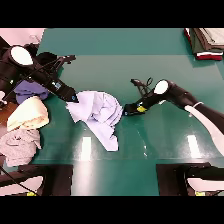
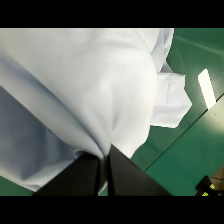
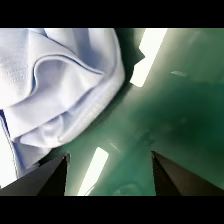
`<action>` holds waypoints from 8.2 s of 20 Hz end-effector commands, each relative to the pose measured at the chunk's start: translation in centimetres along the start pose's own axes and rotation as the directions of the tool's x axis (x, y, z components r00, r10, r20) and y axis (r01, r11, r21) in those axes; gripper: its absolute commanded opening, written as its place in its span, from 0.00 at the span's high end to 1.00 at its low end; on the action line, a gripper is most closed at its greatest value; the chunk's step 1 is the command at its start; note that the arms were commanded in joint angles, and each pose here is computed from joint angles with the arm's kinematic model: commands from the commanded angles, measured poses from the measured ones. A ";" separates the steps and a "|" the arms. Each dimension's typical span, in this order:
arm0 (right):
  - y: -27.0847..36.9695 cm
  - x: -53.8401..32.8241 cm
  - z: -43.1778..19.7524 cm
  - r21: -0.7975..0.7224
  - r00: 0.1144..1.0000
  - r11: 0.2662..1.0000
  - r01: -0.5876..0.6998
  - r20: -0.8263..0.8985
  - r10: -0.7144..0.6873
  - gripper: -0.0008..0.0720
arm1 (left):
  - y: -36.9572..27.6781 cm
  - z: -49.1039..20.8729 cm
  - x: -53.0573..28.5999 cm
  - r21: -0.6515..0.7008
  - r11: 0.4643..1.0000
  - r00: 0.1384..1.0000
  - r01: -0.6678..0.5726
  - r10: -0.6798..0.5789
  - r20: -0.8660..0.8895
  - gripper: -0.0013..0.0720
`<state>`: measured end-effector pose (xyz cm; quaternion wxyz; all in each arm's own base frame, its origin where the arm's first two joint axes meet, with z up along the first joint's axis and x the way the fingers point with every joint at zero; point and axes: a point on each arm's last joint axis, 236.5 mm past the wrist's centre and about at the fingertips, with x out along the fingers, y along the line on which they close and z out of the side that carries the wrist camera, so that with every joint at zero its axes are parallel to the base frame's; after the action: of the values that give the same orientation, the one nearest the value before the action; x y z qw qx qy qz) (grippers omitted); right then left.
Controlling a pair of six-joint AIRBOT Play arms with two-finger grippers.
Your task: Fold the shirts.
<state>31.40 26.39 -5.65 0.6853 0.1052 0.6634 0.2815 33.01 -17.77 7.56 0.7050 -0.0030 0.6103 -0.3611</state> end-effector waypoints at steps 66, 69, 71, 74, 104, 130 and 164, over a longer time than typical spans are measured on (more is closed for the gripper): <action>-5.8 -24.2 6.4 0.079 0.928 0.982 0.170 0.321 -0.186 0.97 | 12.3 -11.1 8.3 -0.620 0.778 0.992 0.101 -0.030 0.123 0.30; -5.8 -24.2 6.5 0.080 0.927 0.982 0.170 0.325 -0.186 0.97 | 11.5 -11.0 9.2 -0.595 0.799 0.994 0.085 -0.028 0.105 0.30; -5.8 -24.2 6.4 0.080 0.928 0.982 0.170 0.324 -0.186 0.97 | 11.0 -10.5 9.9 -0.573 0.817 0.995 0.068 -0.014 0.098 0.30; -5.9 -24.2 6.4 0.080 0.928 0.982 0.170 0.321 -0.187 0.97 | 9.9 -10.2 10.5 -0.553 0.831 0.996 0.067 -0.026 0.081 0.34; 13.2 -60.3 -4.8 0.028 0.080 0.871 0.490 0.994 -0.077 0.97 | -24.5 0.1 -46.1 0.095 0.844 0.101 -0.528 -0.049 0.994 0.95; -15.2 -25.9 14.1 0.233 0.815 0.934 0.270 0.462 -0.351 0.84 | 13.9 9.3 -3.1 -0.410 0.910 0.817 0.066 0.186 0.545 0.53; -15.9 -28.8 1.8 0.305 0.906 0.915 0.266 0.245 -0.345 0.68 | 5.6 -17.1 11.0 -0.552 0.831 0.998 0.069 -0.063 0.030 0.95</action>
<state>40.83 -0.62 12.81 0.8183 0.1222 0.5578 0.0659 19.89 -11.39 -9.50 0.6534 -0.2324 0.6950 -0.1897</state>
